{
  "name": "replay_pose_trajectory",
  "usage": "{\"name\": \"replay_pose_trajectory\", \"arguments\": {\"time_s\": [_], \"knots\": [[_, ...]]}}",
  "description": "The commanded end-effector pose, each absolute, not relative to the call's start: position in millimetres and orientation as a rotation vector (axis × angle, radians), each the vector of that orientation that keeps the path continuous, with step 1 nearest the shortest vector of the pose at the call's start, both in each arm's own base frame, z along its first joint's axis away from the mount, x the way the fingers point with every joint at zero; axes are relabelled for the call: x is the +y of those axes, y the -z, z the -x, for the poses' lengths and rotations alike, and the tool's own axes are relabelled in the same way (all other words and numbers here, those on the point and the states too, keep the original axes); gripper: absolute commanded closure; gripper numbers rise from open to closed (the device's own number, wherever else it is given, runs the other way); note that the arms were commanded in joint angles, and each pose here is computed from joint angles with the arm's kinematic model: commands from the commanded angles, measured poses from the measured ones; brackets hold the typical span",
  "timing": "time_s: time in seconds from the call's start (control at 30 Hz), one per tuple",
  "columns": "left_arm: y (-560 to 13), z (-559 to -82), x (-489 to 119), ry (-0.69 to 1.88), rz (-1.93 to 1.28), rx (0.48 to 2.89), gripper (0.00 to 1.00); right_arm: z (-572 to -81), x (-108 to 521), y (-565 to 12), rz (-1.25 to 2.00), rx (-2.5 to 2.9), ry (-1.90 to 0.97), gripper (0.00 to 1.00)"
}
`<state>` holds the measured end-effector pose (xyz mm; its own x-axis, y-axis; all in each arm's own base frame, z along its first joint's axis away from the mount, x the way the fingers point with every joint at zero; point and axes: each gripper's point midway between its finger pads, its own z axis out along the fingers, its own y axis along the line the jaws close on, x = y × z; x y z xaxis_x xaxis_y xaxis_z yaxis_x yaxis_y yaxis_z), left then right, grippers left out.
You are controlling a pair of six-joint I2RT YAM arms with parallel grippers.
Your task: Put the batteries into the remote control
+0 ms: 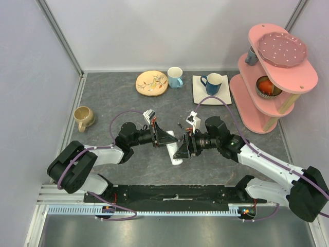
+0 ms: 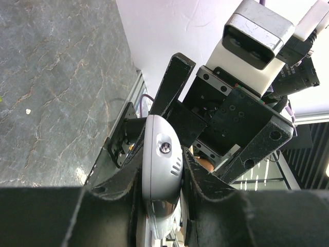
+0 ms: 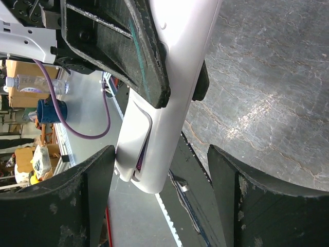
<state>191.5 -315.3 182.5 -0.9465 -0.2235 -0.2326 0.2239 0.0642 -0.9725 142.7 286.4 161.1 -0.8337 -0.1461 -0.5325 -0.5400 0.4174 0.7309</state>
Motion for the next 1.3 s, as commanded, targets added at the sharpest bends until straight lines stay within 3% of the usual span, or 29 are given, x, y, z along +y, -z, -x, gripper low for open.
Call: {"name": "replay_pose_trajectory", "arguments": {"time_s": [0.0,1.03,1.13,1.27], "knots": [[-208,-187,-315,1.981,-0.116,1.923,0.98,-146,286,-161,0.595,2.282,-1.364,0.21],[-214,-179,-314,2.023,-0.131,1.888,0.98,-152,288,-162,0.558,2.268,-1.358,0.29],[-213,-178,-313,2.026,-0.132,1.886,0.98,-154,289,-164,0.552,2.26,-1.363,0.31],[-211,-176,-313,2.032,-0.136,1.89,0.98,-153,293,-168,0.558,2.234,-1.397,0.44]]}}
